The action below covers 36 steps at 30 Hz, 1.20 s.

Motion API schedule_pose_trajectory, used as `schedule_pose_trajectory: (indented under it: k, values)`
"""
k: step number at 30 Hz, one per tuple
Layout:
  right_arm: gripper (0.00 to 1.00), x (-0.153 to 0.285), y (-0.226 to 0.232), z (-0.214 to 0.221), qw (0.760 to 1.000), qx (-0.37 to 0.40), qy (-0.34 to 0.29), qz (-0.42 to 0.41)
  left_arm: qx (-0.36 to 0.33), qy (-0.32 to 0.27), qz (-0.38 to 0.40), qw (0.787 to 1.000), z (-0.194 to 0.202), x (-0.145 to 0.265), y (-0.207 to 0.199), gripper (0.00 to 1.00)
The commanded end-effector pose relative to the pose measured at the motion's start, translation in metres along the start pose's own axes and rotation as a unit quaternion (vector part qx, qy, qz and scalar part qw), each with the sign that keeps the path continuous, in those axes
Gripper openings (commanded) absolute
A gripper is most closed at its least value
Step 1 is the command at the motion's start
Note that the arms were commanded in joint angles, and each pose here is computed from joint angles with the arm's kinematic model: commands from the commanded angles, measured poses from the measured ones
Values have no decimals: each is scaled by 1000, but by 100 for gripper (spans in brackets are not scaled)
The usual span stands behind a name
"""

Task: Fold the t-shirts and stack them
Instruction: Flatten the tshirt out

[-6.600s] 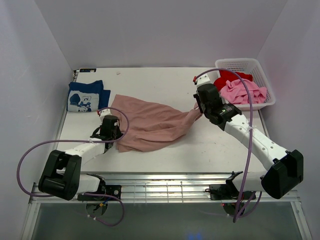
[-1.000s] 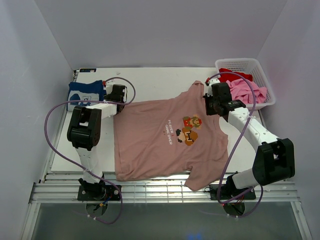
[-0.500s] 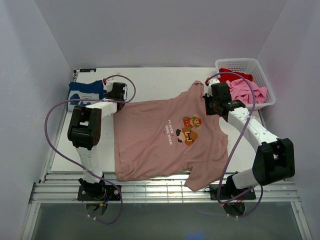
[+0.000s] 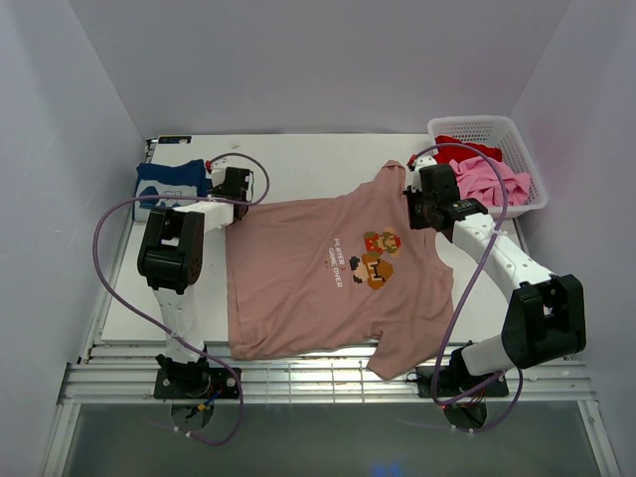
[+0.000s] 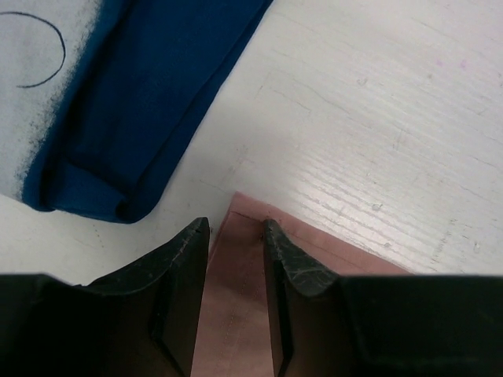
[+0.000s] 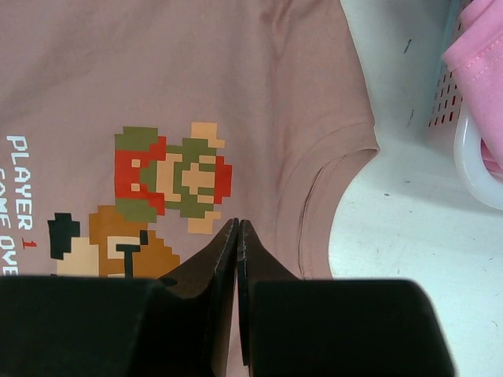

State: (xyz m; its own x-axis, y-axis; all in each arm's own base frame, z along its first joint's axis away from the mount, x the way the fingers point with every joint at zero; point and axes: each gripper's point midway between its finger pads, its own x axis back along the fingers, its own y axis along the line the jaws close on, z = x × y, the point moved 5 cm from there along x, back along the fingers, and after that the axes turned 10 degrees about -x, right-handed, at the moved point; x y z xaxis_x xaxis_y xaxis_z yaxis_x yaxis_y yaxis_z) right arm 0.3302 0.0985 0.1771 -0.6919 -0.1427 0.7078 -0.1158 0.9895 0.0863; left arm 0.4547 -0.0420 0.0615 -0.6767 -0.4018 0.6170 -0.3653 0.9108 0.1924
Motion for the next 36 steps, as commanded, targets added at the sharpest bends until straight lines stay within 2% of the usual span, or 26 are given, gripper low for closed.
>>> schedule_pose_trajectory:
  k: [1,7,15,25,29,33,35,36]
  values:
    - [8,-2,0,-1,1000,-3,-4,4,14,-3,0,1000,-11,-2,1,44]
    - [8,-2,0,-1,1000,-3,-3,7,15,-1,-3,1000,-11,-4,2,37]
    - [8,-7,0,3,1000,-2,9,6,24,-14,-1,1000,-26,-1,3,36]
    - [8,-34,3,42,996,-13,83,-5,23,-18,1,1000,-37,-4,0,35]
    - [8,-42,1,50,996,-14,92,-1,23,-13,1,1000,-36,-3,0,35]
    - [8,-53,4,31,997,-14,71,5,44,-13,48,998,-39,12,-8,40]
    - [15,-57,5,16,998,-15,55,12,60,-48,79,994,-55,35,-13,45]
    - [18,-60,5,0,999,-16,37,20,59,-45,87,993,-46,41,-13,47]
